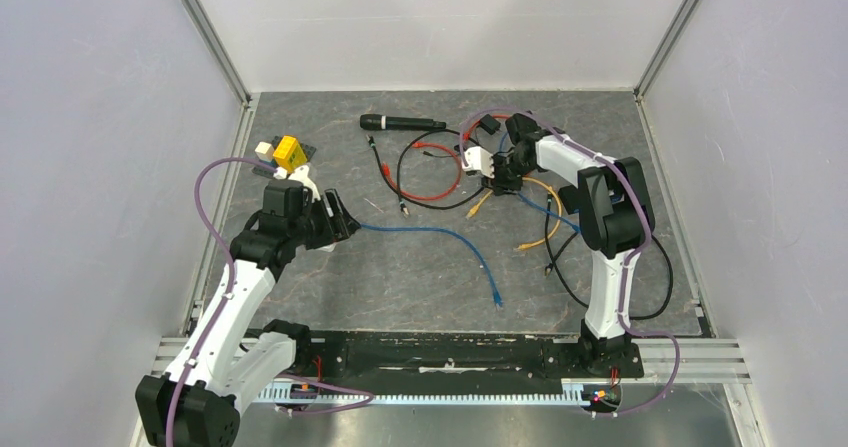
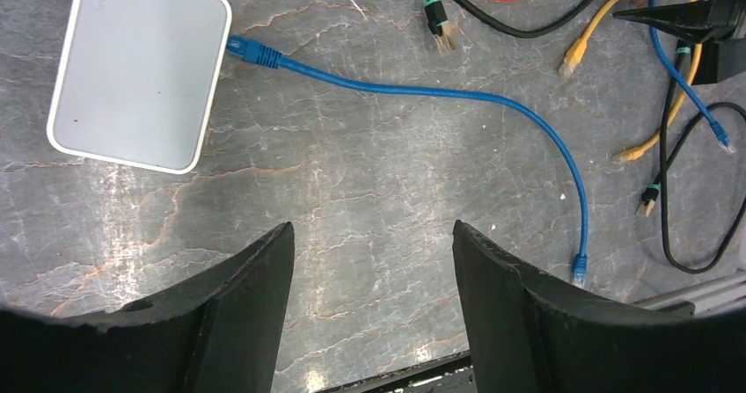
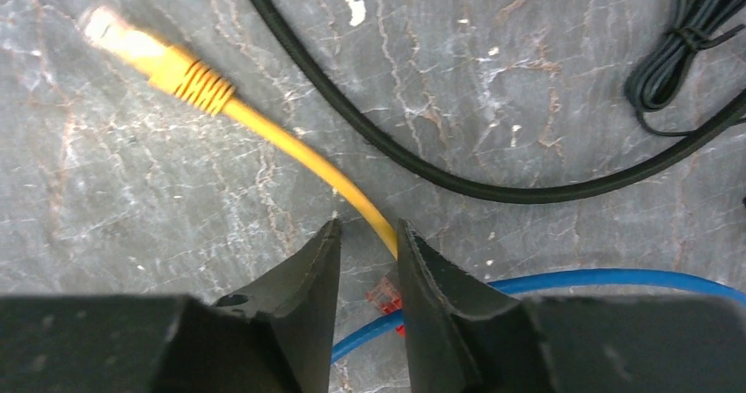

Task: Insert the plug into the switch port
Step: Pick up the connector from the center of the board, then insert the connector into the switch port.

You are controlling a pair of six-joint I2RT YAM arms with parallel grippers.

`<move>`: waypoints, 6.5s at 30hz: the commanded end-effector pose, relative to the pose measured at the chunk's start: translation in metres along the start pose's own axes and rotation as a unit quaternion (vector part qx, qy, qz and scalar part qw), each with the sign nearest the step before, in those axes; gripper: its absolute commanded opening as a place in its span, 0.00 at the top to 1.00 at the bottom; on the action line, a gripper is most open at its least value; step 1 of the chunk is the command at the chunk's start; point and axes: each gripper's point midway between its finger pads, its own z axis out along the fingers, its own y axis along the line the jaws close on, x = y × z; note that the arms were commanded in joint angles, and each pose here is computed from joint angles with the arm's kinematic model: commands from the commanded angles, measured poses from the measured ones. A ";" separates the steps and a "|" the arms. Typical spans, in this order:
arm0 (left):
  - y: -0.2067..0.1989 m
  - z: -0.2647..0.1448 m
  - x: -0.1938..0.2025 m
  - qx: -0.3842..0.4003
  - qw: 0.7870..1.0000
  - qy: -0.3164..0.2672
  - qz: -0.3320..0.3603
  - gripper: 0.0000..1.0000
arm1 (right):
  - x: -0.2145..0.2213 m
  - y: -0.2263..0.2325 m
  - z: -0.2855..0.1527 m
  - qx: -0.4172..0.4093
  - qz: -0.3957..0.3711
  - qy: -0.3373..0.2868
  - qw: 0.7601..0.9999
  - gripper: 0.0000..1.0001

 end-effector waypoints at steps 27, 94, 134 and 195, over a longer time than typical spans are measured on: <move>-0.024 0.009 0.015 0.070 0.994 0.020 -0.076 0.30 | -0.060 0.122 0.037 -0.127 -0.047 -0.038 0.990 0.71; 0.169 0.070 -0.025 -0.157 0.926 0.035 -0.342 0.79 | -0.321 0.112 0.111 0.154 0.086 -0.154 0.972 1.00; 0.161 0.078 -0.020 -0.129 0.924 0.069 -0.354 0.77 | -0.316 0.125 0.167 0.133 0.083 -0.072 0.985 1.00; 0.142 0.091 0.011 -0.067 0.912 0.119 -0.387 0.76 | -0.242 0.164 0.168 0.057 0.078 0.102 0.990 1.00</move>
